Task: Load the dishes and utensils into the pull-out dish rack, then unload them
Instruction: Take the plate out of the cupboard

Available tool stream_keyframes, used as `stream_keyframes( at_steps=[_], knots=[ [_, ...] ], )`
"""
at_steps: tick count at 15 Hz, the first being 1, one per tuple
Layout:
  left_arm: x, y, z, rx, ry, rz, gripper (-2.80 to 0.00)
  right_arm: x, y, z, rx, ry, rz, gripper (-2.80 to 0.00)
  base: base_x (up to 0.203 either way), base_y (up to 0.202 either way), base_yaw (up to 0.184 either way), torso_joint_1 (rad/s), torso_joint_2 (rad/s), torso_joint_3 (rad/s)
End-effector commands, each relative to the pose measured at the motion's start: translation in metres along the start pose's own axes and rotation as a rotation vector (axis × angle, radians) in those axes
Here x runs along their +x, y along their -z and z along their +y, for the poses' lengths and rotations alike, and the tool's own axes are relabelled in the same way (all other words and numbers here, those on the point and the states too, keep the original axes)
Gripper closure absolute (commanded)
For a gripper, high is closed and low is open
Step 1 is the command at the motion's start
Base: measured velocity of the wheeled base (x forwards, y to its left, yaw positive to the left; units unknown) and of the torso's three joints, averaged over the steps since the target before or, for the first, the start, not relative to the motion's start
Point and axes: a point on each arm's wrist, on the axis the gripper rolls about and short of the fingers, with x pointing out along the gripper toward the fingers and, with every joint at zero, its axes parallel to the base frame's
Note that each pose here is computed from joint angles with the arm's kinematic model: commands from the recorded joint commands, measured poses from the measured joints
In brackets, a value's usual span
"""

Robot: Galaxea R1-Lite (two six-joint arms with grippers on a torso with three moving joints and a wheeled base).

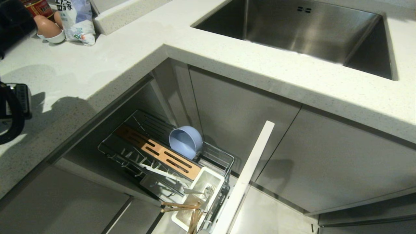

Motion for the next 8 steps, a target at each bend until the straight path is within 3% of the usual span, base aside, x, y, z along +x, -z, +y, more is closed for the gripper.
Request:
stream_keyframes(
  at_steps=[1,4,8],
  knots=[
    [0.003,0.0,-0.002,0.007,-0.018,0.006,0.0,0.0,0.0,0.0,0.0,0.0,0.001,0.0,0.0,0.0,0.0,0.0,0.0,0.0],
    [0.005,0.001,-0.002,0.024,-0.04,0.016,0.0,0.0,0.0,0.0,0.0,0.0,0.001,0.0,0.0,0.0,0.0,0.0,0.0,0.0],
    [-0.014,0.001,0.025,-0.063,-0.003,-0.054,0.0,0.0,0.0,0.0,0.0,0.0,0.0,0.0,0.0,0.0,0.0,0.0,0.0,0.0]
  ],
)
